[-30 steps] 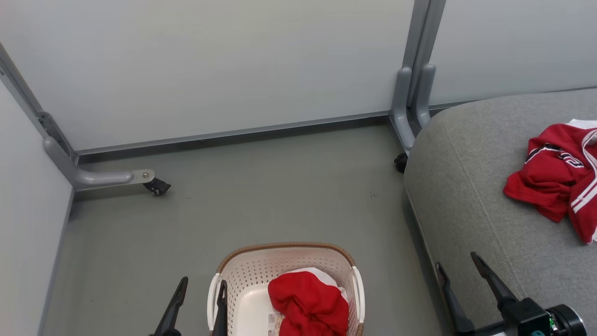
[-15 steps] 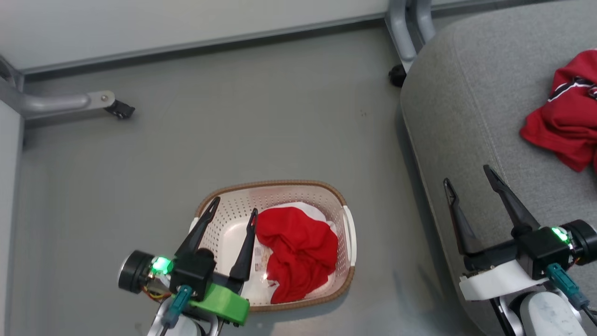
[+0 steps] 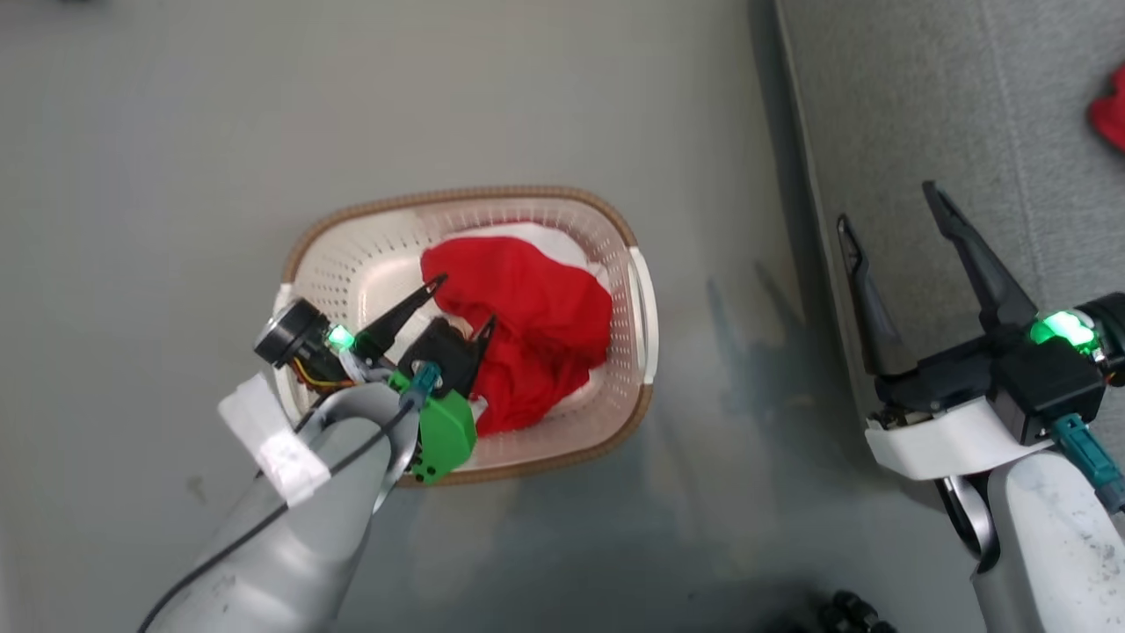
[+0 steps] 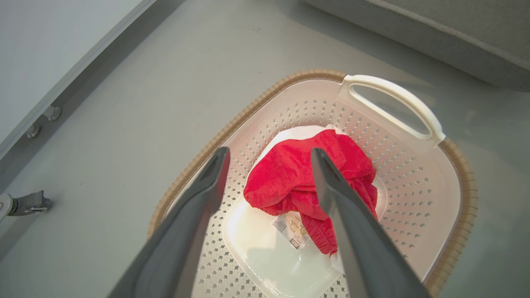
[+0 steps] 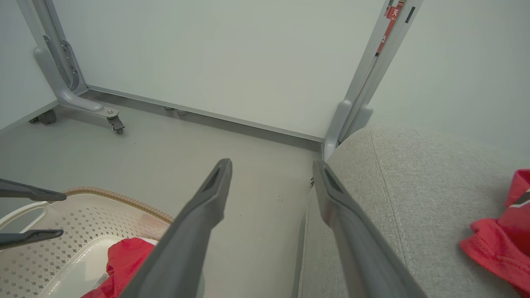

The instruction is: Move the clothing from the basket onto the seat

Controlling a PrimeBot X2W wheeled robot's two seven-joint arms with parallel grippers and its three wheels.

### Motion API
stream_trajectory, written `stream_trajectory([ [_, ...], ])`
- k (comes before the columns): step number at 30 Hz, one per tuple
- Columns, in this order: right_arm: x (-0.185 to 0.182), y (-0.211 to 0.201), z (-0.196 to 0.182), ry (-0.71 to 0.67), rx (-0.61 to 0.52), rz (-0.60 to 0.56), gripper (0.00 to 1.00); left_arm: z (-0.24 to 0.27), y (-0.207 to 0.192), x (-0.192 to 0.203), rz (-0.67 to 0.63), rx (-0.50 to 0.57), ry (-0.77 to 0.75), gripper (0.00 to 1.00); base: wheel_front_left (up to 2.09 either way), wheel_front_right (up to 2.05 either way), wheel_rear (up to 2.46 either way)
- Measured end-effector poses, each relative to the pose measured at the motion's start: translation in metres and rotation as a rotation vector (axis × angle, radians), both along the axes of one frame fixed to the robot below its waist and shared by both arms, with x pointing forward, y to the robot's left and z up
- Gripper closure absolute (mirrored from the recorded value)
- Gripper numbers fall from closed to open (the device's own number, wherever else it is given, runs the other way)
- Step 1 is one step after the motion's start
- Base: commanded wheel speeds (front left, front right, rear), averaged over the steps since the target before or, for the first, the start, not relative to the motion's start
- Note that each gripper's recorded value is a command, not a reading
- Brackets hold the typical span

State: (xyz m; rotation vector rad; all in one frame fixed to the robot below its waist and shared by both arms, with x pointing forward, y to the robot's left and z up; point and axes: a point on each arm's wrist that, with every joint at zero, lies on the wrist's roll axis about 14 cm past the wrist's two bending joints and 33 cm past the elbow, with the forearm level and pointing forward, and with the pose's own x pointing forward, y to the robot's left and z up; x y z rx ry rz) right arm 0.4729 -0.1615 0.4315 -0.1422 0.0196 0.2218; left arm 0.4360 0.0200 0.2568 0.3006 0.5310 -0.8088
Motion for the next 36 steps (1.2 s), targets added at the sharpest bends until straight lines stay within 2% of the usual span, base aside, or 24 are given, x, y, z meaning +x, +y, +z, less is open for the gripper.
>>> stream_trajectory([
  [9, 0.010, -0.006, -0.061, 0.119, 0.009, -0.017, 0.00, -0.092, -0.004, -0.028, -0.016, 0.061, 0.289, 0.00, 0.00, 0.00, 0.00],
  [18, 0.006, -0.004, -0.108, 0.224, 0.021, -0.023, 0.00, -0.148, -0.007, -0.052, 0.042, 0.080, 0.503, 0.00, 0.00, 0.00, 0.00],
  [23, 0.004, -0.003, -0.123, 0.259, 0.032, -0.024, 0.00, -0.166, -0.015, -0.048, 0.040, 0.084, 0.551, 0.00, 0.00, 0.00, 0.00],
  [34, 0.005, -0.004, -0.146, 0.297, 0.038, -0.024, 0.00, -0.206, -0.006, -0.049, 0.023, 0.175, 0.626, 0.00, 0.00, 0.00, 0.00],
  [35, 0.004, -0.004, -0.149, 0.302, 0.037, -0.024, 0.00, -0.209, -0.006, -0.052, 0.019, 0.184, 0.638, 0.39, 0.00, 0.00, 0.00],
  [36, 0.004, -0.003, -0.151, 0.309, 0.038, -0.023, 0.00, -0.212, -0.005, -0.056, 0.016, 0.194, 0.653, 1.00, 0.00, 0.00, 0.00],
])
